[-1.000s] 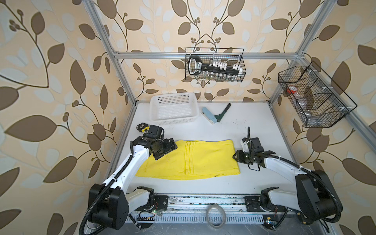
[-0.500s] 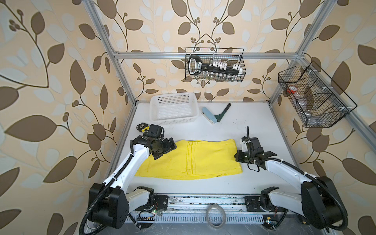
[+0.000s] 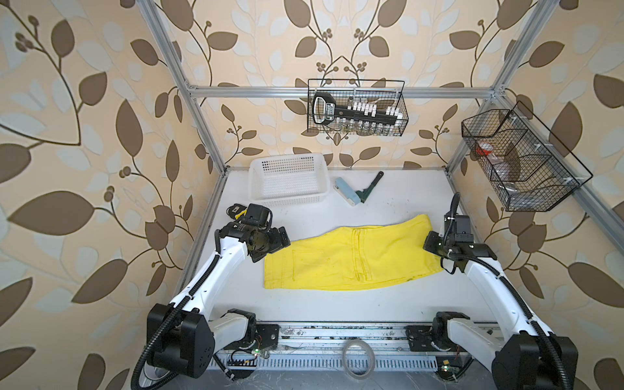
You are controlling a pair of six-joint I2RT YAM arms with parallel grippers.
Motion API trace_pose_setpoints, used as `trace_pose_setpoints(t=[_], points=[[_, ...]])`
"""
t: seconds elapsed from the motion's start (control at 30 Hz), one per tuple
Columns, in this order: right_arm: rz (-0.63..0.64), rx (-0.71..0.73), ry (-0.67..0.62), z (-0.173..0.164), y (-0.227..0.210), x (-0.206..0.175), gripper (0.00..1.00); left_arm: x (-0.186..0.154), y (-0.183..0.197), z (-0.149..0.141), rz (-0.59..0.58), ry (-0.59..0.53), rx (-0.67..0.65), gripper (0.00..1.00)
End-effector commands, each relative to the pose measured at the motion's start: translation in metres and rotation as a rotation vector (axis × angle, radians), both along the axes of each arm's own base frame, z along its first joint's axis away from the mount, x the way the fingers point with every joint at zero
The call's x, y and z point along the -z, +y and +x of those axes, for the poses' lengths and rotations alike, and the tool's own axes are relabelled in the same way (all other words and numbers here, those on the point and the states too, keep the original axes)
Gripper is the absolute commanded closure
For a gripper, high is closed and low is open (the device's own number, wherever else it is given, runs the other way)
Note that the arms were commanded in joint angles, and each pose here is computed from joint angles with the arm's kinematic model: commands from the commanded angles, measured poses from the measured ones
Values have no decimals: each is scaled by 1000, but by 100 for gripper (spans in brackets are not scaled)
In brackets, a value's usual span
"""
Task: Fold and stack the trousers
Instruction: Fold the trousers at the center of the table.
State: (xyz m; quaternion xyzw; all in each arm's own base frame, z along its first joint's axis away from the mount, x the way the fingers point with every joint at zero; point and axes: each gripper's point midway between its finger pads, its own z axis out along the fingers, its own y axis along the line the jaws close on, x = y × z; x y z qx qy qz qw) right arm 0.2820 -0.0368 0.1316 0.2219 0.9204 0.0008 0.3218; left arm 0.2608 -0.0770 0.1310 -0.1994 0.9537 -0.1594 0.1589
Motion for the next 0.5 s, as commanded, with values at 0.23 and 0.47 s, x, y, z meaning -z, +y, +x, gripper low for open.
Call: trace_pose_setpoints(t=[0.23, 0.47], points=[[44, -136, -162, 17, 38, -87, 100, 50, 0, -43, -18, 152, -24, 18], [113, -324, -207, 14, 126, -126, 100, 68, 4, -46, -35, 172, -124, 28]])
